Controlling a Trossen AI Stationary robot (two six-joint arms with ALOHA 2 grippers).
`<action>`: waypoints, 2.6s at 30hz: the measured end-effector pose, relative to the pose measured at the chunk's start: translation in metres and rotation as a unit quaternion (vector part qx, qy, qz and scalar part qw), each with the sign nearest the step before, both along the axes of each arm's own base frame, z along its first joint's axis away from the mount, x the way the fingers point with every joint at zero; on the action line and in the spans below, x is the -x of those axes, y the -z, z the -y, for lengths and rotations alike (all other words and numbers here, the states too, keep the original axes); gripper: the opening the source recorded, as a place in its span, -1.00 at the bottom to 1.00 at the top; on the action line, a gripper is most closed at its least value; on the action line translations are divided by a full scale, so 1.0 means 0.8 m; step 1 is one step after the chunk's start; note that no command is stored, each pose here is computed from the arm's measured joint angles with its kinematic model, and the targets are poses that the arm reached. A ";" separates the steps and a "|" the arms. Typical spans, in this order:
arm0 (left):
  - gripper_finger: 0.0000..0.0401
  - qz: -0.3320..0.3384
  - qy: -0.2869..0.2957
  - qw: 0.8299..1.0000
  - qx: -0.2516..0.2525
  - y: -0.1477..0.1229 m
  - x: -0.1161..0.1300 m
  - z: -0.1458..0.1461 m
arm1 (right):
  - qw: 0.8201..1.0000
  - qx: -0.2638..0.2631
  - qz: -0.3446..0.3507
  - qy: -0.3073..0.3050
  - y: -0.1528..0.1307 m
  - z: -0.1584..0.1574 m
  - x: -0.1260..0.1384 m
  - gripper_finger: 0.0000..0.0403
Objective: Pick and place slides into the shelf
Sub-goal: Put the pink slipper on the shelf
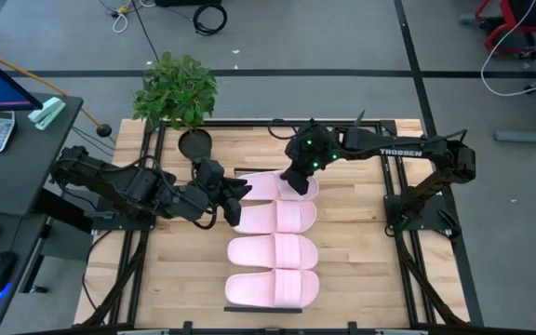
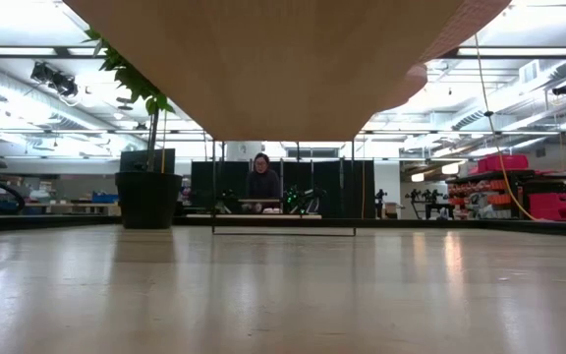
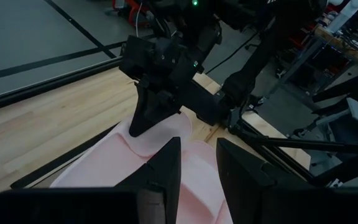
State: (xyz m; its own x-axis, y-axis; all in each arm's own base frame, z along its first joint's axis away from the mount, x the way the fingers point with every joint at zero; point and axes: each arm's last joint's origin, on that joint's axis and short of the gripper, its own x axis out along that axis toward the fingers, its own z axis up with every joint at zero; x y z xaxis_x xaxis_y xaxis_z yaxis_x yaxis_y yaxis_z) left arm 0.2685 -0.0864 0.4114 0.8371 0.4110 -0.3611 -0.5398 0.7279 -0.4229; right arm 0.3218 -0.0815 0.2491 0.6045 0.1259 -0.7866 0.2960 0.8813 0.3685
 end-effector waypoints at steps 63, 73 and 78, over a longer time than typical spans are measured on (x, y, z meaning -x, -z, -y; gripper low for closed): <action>-0.47 -0.013 -0.003 1.000 -0.009 0.002 0.000 -0.004 | 0.962 -0.110 0.060 0.241 -0.066 -0.036 0.059 -0.30; -0.47 -0.014 -0.001 1.000 -0.008 0.002 0.000 -0.004 | 0.948 -0.153 0.104 0.258 -0.041 -0.036 0.052 -0.42; -0.47 -0.018 -0.001 1.000 -0.010 0.003 0.001 -0.004 | 0.951 -0.136 0.116 0.251 -0.047 -0.036 0.055 -0.89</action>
